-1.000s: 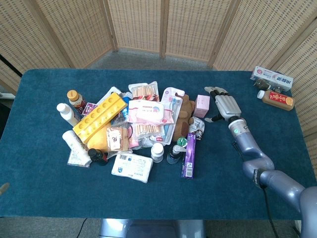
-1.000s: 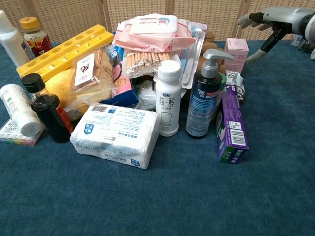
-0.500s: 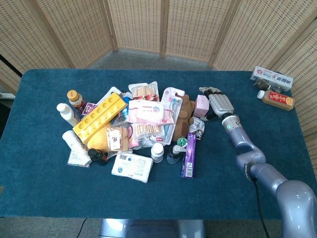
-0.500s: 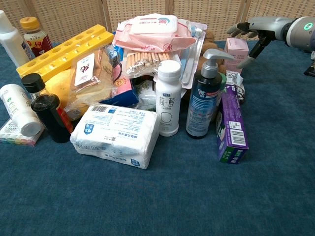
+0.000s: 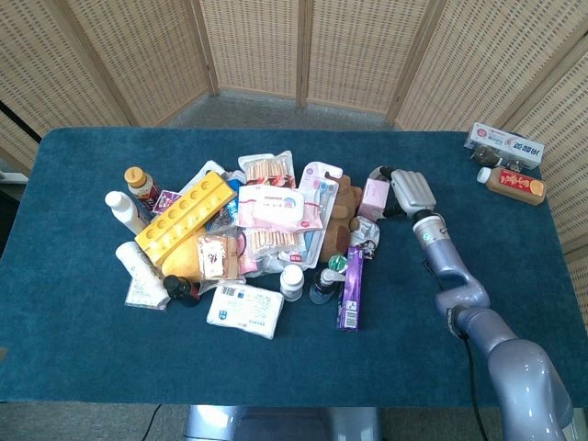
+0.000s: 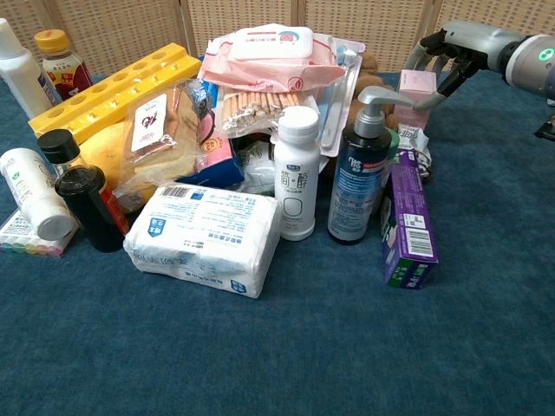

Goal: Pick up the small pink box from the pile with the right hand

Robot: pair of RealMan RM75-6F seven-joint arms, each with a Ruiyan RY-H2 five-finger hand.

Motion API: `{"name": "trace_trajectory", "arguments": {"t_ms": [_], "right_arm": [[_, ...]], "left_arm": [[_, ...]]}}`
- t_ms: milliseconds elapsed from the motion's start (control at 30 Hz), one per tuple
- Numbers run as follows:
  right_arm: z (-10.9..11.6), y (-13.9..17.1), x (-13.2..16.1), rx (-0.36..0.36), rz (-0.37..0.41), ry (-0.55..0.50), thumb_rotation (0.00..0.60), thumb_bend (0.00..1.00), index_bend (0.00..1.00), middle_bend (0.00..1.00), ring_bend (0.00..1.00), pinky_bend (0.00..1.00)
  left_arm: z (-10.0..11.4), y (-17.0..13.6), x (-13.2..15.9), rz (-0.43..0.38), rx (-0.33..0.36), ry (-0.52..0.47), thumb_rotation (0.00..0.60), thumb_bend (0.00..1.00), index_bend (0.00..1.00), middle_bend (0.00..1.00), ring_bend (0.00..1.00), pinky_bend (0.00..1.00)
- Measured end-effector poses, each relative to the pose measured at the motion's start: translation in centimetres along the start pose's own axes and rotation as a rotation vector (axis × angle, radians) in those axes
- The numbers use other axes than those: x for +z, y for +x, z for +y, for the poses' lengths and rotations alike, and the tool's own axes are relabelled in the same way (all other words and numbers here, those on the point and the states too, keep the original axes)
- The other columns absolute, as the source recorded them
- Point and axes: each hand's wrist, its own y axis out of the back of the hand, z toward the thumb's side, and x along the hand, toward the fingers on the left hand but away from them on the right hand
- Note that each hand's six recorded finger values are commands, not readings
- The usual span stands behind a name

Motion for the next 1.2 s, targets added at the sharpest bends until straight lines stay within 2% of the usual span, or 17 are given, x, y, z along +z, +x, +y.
{"name": "trace_trajectory", "arguments": {"t_ms": [133,333,733,933,1200], "right_arm": [[0.0,0.1,-0.2,-0.021,-0.003,-0.006,0.6,0.12,0.56,0.6,0.6,0.72],[0.5,0.5,-0.6,-0.046,0.001,-0.013,0.6,0.12,0.57,0.61,0.61,0.73],[3.2,3.0,-0.2,-0.117,0.08,-0.047,0.6,0.13,0.59,0.63,0.62,0.73],[5.9,5.0,1.2,-0.157,0.132,-0.06,0.6,0.13,0.59,0.64,0.63,0.73],[11.7,7.9,4.8,-0.245,0.192,-0.065,0.6,0.13,0.59,0.64,0.64,0.74]], "left_arm": [[0.1,0.1,0.1,-0.003,0.005,0.0,0.6,0.0,0.0,0.0,0.0,0.0],[-0.2,0.4,0.2,-0.008,-0.004,-0.005,0.6,0.0,0.0,0.0,0.0,0.0],[-1.2,1.7,0.9,-0.038,-0.023,-0.025,0.6,0.0,0.0,0.0,0.0,0.0],[-1.6,2.4,1.2,-0.058,-0.027,-0.04,0.6,0.0,0.0,0.0,0.0,0.0],[-2.1,3.1,1.1,-0.078,-0.03,-0.062,0.6,0.0,0.0,0.0,0.0,0.0]]}}
